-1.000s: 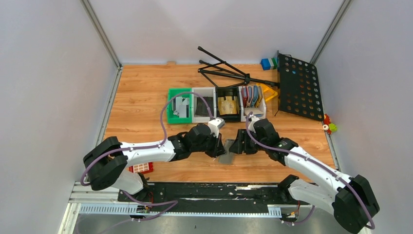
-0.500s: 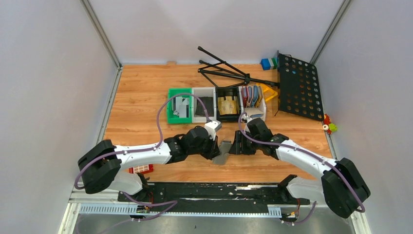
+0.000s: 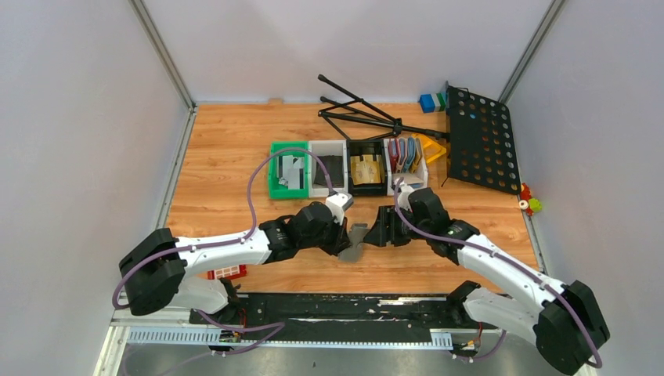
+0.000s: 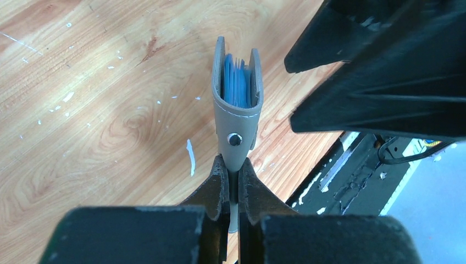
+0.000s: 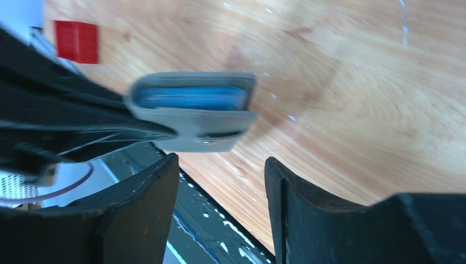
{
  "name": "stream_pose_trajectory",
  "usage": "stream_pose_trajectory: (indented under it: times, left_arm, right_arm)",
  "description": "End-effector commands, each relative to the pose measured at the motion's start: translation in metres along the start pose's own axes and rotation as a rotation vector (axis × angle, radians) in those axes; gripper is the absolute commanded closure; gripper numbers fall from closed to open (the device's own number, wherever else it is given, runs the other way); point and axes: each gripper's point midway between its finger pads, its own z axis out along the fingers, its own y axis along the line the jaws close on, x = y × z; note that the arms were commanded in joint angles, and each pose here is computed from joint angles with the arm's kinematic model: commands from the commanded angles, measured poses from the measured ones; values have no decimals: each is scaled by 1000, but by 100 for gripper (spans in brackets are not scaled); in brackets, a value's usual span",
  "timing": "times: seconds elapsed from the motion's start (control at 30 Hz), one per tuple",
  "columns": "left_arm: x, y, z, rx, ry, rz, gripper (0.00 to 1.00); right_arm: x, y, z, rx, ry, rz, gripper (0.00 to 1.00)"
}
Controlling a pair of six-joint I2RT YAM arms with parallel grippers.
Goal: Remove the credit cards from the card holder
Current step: Open the card holder.
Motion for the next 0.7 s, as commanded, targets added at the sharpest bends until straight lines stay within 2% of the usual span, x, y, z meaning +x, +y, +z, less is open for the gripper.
stream_pose_trajectory:
  times: [0.0, 0.1, 0.4, 0.67]
  left_arm:
    - [-38, -22, -6, 69, -110, 1, 100]
    - [-40, -28, -6, 98, -115, -13, 100]
    - [-44, -37, -8, 140, -119, -10, 100]
    - [-44, -40, -12, 149, -132, -32, 100]
  right_arm:
    - [-21, 46, -16, -191, -87, -63, 39]
    - [-17, 48, -12, -177, -68, -56, 36]
    - [9, 5, 29, 32, 69, 15, 37]
    - [12, -25, 34, 182, 60, 43, 42]
